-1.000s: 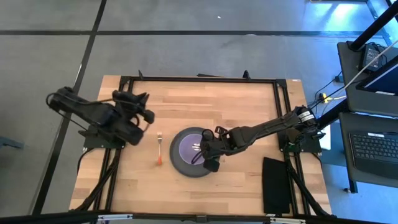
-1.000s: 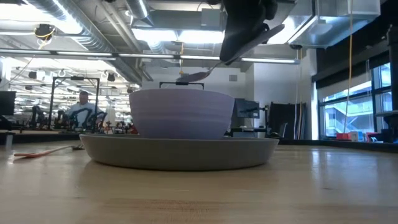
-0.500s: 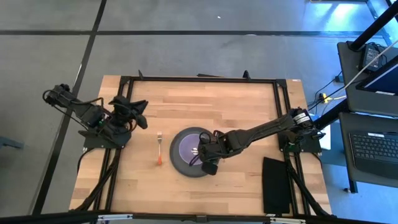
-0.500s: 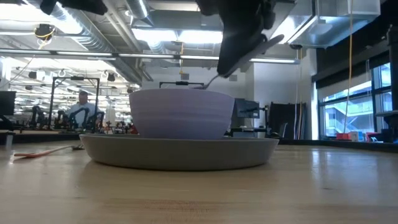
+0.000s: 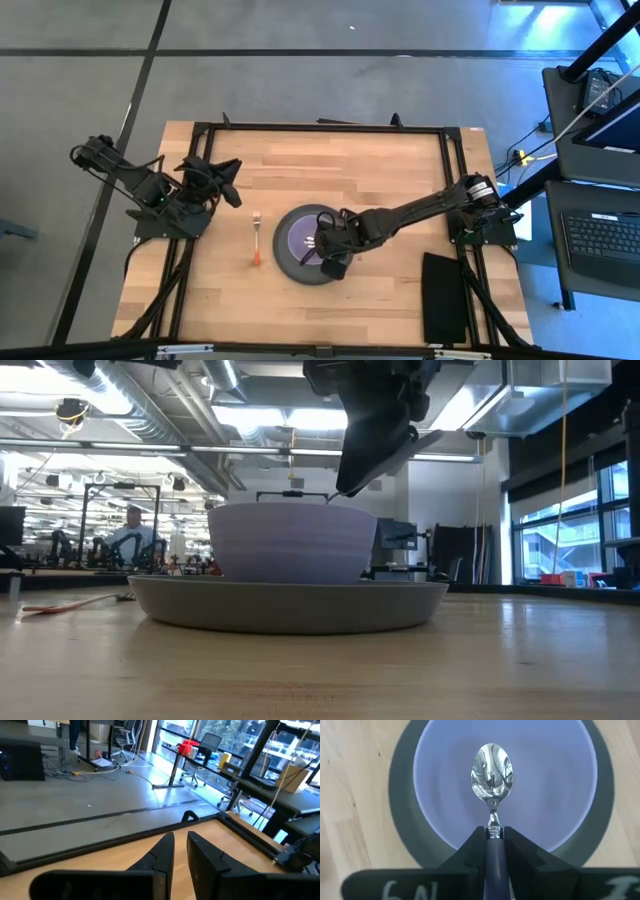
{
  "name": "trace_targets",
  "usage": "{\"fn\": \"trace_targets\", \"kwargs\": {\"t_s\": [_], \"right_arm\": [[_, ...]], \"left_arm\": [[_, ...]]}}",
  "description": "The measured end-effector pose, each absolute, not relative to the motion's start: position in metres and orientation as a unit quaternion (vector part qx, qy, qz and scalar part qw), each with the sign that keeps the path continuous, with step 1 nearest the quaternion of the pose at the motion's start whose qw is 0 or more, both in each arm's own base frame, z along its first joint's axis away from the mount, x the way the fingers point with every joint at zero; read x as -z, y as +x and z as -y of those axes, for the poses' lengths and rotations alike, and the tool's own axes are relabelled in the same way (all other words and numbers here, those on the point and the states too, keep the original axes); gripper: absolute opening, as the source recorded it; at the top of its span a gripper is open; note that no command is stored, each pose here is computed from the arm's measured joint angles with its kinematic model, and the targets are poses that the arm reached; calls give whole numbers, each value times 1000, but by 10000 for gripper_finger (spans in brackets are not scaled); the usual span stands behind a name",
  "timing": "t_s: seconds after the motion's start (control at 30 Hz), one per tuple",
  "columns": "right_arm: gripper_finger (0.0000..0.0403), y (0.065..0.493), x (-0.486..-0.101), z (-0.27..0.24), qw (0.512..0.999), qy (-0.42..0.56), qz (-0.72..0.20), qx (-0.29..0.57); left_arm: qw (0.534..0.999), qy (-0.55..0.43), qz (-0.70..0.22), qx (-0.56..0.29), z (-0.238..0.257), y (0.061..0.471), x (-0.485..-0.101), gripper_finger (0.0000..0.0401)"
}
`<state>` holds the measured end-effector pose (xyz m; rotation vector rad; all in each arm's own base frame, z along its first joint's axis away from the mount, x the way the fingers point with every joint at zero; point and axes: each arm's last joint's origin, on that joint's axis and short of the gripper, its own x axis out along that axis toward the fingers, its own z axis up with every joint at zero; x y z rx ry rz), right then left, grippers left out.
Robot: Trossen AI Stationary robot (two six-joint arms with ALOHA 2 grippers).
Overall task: Set table place
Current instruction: Put the light blue spoon into the light blue bowl
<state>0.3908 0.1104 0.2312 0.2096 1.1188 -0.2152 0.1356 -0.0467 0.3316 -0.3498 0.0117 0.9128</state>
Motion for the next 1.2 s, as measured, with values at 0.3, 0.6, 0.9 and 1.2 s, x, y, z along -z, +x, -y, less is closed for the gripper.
{"fn": "trace_targets", "kwargs": {"t_s": [0.3, 0.6, 0.9, 1.2], "right_arm": [[56, 398, -215, -112, 833, 91, -534, 112], [56, 400, -208, -112, 830, 88, -539, 113], [56, 401, -208, -110, 831, 86, -537, 117], [56, 401, -208, -108, 831, 87, -537, 119]], "left_arm": [[864, -187, 49, -465, 46, 138, -331, 47], [854, -177, 80, -482, 46, 138, -332, 47], [896, -150, -66, -412, 49, 140, -327, 47], [914, -287, -146, -248, 61, 149, -334, 47]]}}
